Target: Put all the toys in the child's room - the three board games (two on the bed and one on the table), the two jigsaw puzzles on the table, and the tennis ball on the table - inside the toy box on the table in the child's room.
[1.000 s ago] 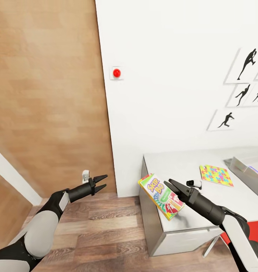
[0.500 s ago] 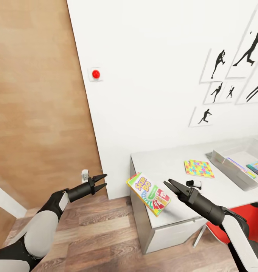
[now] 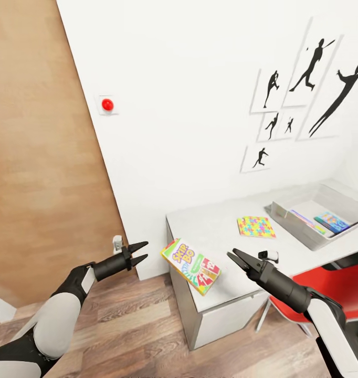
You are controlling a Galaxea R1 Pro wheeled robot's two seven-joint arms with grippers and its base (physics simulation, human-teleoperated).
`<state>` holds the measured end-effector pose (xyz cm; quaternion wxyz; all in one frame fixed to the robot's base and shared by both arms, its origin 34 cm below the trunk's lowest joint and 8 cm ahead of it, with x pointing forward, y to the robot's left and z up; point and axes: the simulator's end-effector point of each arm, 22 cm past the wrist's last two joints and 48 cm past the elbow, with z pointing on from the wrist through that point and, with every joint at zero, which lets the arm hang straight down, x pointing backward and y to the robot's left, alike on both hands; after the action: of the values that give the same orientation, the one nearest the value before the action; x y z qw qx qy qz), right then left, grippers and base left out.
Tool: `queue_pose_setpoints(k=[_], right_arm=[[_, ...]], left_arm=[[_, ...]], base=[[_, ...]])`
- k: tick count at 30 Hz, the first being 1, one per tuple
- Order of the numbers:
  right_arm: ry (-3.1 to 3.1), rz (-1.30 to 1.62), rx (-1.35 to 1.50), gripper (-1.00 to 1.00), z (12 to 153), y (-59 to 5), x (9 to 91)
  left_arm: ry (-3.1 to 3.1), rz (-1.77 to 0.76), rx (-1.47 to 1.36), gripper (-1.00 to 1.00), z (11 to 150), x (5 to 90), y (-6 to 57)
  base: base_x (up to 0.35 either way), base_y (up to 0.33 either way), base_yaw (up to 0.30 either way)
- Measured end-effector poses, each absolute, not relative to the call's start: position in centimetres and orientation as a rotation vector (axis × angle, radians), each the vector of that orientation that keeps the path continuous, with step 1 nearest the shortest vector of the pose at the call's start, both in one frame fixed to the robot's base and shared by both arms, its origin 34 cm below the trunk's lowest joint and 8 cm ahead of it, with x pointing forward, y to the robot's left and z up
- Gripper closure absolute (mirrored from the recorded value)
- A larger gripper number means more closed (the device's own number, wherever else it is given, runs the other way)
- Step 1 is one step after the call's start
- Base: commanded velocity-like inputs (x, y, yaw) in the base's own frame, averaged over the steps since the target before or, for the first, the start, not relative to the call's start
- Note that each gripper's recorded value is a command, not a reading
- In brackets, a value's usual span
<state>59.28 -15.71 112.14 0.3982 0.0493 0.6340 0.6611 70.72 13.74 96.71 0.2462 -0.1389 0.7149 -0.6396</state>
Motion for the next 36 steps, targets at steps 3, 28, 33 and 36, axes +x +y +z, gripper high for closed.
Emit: queue_pose_setpoints(k=[3,28,33,36], right_arm=[[1.612,1.667,0.131,-1.00,112.0,-15.7,59.4],[1.598,1.665,0.124,-1.00,112.8,-15.3,59.2],[1.596,1.667,0.124,-1.00,112.9,-15.3,59.2],[1.593,1.669,0.126,-1.00,112.9,-15.2,59.2]], left_arm=[[1.950,-1.745,-0.378,-1.00,96.7,70.7,13.7],[1.936,-1.741,-0.363,-1.00,97.9,70.8,13.9],[1.936,-1.741,-0.362,-1.00,97.9,70.8,13.9],[1.936,-1.741,-0.362,-1.00,98.0,70.8,13.9]], base=[[-0.045,0.027,-0.058],[-0.004,0.060,-0.121],[0.000,0.104,-0.029],[0.000,0.204,-0.014]])
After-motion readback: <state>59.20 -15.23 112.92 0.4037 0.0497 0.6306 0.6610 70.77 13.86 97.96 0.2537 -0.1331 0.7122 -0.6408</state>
